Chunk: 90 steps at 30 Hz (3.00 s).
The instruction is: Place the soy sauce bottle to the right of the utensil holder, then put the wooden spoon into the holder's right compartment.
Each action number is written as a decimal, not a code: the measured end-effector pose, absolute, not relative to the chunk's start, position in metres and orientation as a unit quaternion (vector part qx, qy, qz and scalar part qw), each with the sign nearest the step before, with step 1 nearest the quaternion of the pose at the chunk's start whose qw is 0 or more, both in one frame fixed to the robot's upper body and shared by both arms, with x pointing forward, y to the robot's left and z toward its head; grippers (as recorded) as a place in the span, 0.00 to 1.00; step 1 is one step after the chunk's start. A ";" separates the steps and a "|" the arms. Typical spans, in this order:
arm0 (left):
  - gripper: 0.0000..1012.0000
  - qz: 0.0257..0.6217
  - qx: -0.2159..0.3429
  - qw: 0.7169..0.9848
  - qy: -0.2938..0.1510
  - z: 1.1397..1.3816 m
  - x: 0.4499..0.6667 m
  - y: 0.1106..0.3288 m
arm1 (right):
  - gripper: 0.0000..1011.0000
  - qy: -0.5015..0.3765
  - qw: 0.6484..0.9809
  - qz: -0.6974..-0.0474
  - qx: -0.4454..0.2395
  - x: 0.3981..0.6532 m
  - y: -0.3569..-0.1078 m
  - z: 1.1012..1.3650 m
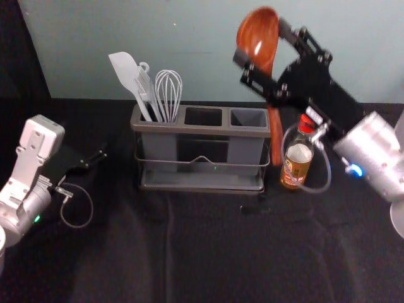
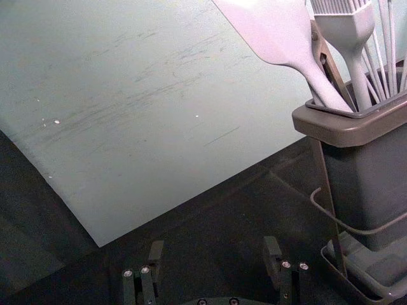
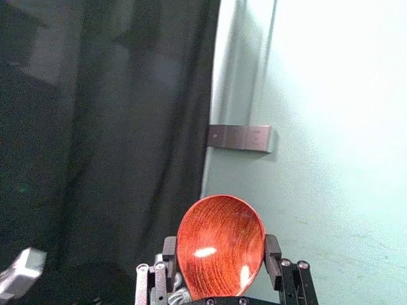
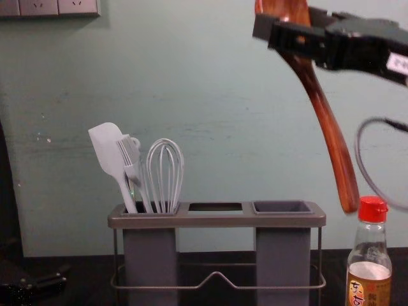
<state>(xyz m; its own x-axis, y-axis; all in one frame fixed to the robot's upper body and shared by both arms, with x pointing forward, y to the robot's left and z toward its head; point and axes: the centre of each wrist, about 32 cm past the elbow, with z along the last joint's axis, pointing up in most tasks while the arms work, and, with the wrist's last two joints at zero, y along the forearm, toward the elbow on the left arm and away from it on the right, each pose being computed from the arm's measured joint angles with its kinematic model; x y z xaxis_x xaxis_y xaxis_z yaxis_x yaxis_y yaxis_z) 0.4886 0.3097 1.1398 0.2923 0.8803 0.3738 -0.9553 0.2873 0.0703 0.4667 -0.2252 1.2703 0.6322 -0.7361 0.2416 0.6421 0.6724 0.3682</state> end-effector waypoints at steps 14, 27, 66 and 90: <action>0.99 0.580 0.141 0.791 -0.132 1.140 0.489 0.310 | 0.83 -0.185 0.877 -0.427 0.118 0.523 -0.208 1.281; 0.99 0.580 0.142 0.791 -0.132 1.140 0.489 0.310 | 0.83 -0.178 0.875 -0.442 0.087 0.557 -0.194 1.274; 0.99 0.580 0.141 0.791 -0.132 1.140 0.489 0.310 | 0.83 -0.155 0.876 -0.452 0.065 0.573 -0.188 1.250; 0.99 0.580 0.142 0.791 -0.132 1.140 0.489 0.310 | 0.83 -0.169 0.873 -0.452 0.069 0.586 -0.185 1.253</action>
